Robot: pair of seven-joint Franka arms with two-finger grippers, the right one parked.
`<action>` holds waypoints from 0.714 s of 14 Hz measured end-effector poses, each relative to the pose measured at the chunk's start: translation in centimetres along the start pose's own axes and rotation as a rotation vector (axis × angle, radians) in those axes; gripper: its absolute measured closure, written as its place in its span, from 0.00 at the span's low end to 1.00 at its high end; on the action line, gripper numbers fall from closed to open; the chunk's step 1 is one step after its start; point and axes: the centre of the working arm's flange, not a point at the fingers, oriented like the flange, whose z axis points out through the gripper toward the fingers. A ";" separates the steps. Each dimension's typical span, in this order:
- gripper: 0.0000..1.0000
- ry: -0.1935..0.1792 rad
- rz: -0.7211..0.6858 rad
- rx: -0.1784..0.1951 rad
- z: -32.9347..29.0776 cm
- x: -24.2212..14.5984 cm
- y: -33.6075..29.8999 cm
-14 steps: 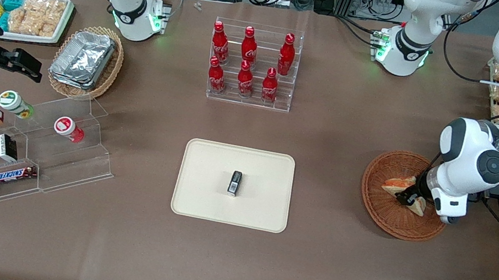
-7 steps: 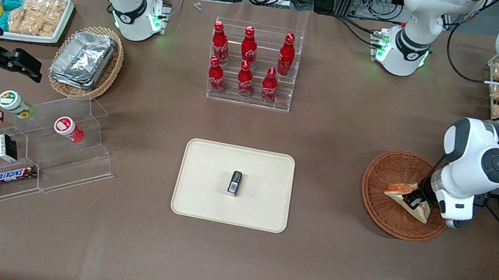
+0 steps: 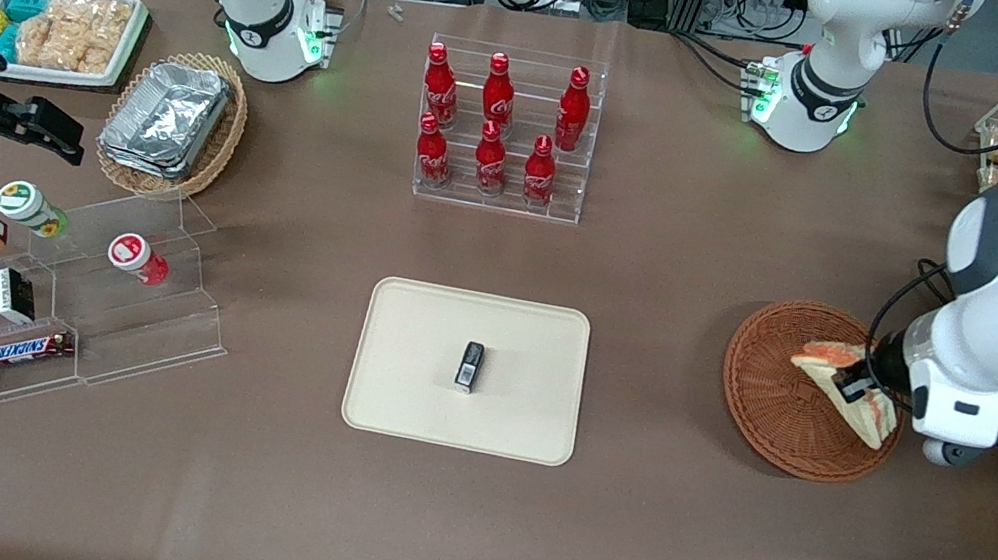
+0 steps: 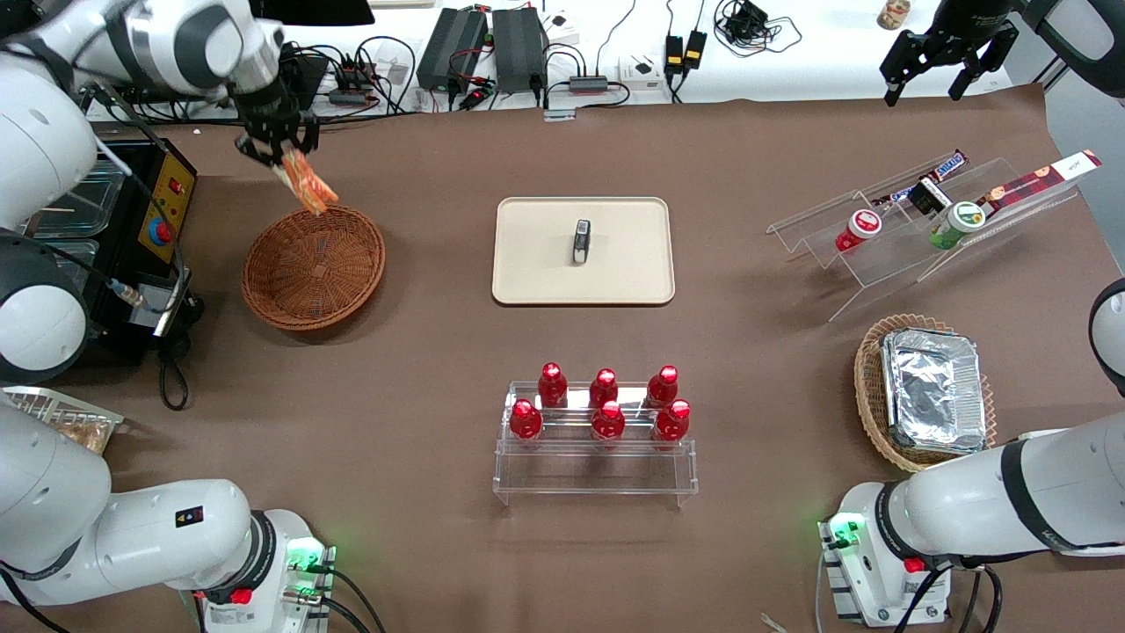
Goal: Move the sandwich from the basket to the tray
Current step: 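Lift the sandwich up out of the basket with the left gripper, then carry the sandwich over the cream tray beside the black box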
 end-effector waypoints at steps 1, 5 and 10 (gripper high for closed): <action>0.81 0.002 0.066 -0.017 -2.2 -1.0 1.5; 0.81 -0.045 0.381 -0.051 0.1 -5.7 10.4; 0.81 -0.024 0.612 -0.057 11.9 -14.5 23.8</action>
